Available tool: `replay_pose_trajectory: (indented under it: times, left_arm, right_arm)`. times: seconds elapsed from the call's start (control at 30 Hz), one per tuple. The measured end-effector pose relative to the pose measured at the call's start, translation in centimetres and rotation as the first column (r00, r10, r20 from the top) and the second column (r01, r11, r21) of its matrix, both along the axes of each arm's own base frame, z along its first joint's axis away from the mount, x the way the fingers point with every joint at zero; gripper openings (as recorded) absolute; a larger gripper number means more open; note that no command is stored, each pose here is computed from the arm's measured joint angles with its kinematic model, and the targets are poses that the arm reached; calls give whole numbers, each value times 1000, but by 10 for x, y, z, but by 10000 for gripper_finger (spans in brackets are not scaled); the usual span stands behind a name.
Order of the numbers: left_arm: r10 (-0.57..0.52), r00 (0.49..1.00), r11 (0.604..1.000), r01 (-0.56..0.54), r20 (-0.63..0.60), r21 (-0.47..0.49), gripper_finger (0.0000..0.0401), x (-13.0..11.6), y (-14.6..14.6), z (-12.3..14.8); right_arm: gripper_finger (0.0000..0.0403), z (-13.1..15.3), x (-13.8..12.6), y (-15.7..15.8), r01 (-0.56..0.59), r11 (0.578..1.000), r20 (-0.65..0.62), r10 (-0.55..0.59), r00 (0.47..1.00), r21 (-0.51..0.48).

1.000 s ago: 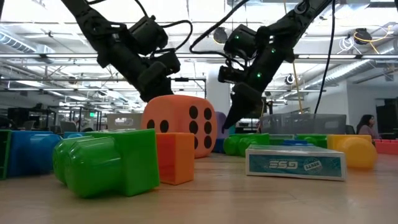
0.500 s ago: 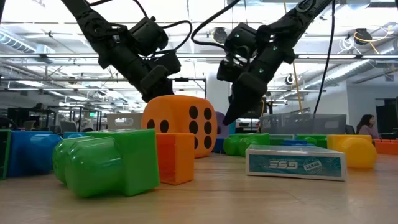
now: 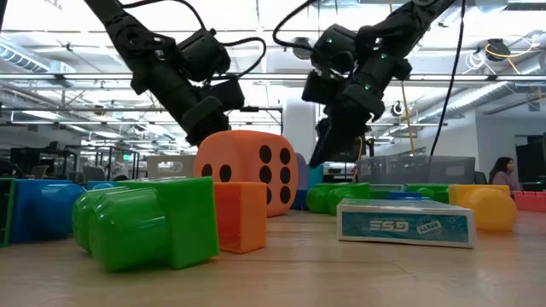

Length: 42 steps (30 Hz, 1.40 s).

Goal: Pick & Place Toys
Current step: Put the purple dice into the blue bin

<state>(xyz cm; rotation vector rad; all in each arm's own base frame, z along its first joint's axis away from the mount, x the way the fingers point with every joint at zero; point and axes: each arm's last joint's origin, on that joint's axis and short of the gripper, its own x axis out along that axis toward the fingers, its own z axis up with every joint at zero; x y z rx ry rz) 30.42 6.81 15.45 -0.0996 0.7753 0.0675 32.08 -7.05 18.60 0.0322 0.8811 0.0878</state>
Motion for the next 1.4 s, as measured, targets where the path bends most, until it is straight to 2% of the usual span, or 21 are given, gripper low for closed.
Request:
replay_pose_trajectory:
  times: [0.17, 0.47, 0.6, 0.7, 1.4]
  left_arm:
    - [-9, 1000, 1000, 9, -7, -3, 223, 0, -3, -1]
    - [-23, 1000, 1000, 23, 16, 7, 223, 3, -10, 1]
    - [-11, 999, 1000, 10, 50, 24, 223, 6, -9, 4]
    - [15, 998, 999, -17, 54, 51, 223, 6, -8, 4]
    - [12, 999, 998, -14, 37, 60, 223, 5, -8, 3]
  right_arm:
    - [221, 1, -2, -7, -53, 996, 10, 53, 999, -67]
    - [199, -3, 1, -14, -51, 977, -3, 52, 999, -207]
    - [190, -11, 2, -15, -61, 978, -34, 55, 998, -200]
    - [182, -13, 6, -16, -52, 977, -9, 51, 999, -205]
    - [143, -18, 15, -17, 29, 987, 53, -21, 998, -156]
